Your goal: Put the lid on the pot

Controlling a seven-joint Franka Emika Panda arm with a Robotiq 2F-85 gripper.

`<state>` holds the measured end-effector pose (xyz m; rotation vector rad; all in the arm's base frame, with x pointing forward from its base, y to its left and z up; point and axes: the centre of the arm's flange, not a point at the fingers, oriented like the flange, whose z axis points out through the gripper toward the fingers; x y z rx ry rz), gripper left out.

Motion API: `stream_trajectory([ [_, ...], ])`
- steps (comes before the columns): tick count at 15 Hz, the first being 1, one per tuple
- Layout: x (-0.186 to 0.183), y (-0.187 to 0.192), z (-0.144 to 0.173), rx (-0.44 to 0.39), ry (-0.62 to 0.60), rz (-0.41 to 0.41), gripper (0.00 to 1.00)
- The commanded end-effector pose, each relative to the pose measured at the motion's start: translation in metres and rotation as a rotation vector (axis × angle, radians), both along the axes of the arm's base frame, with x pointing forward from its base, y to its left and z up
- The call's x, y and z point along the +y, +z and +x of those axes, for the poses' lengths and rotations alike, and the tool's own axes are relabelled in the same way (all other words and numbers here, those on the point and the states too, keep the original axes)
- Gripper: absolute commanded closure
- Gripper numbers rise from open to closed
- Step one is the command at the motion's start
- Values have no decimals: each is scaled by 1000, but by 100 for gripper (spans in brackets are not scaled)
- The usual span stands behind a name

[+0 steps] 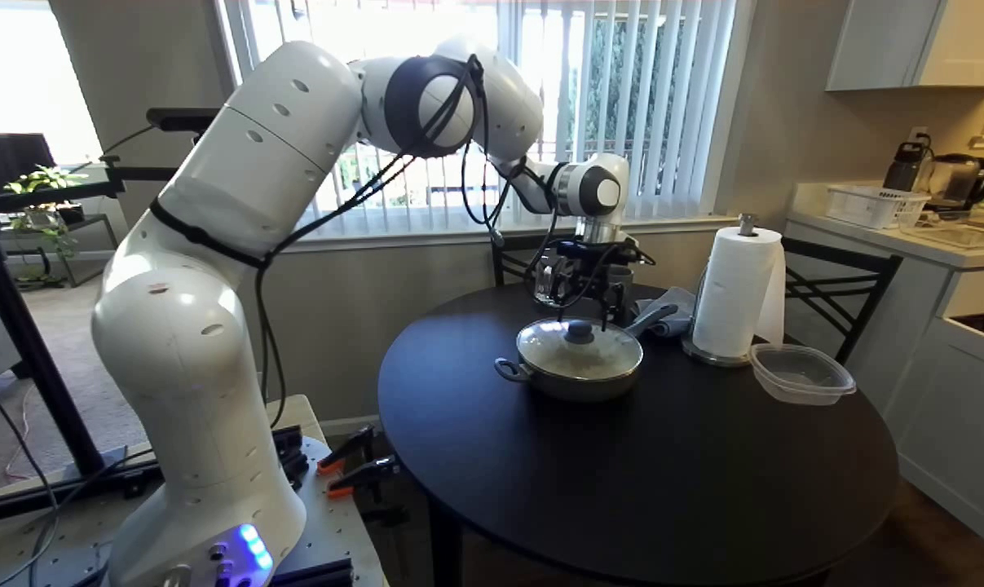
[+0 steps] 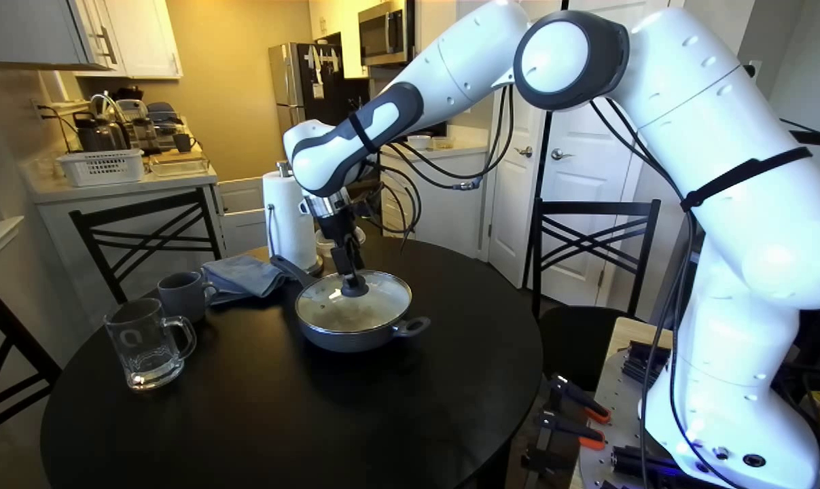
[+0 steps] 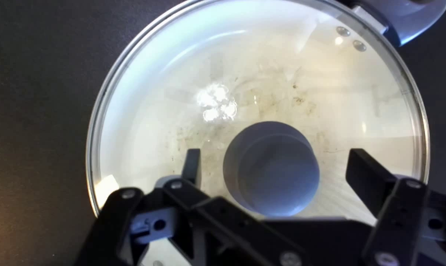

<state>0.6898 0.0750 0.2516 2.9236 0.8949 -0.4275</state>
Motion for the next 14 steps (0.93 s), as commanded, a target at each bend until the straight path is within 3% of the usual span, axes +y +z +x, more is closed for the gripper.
stream_trajectory([
  [1,-6,15,-9,-3,11,-28,0],
  [6,-9,33,-12,-29,5,-28,0],
  [7,-6,20,3,-30,-4,-10,0],
  [14,-6,26,2,-37,-4,-10,0],
])
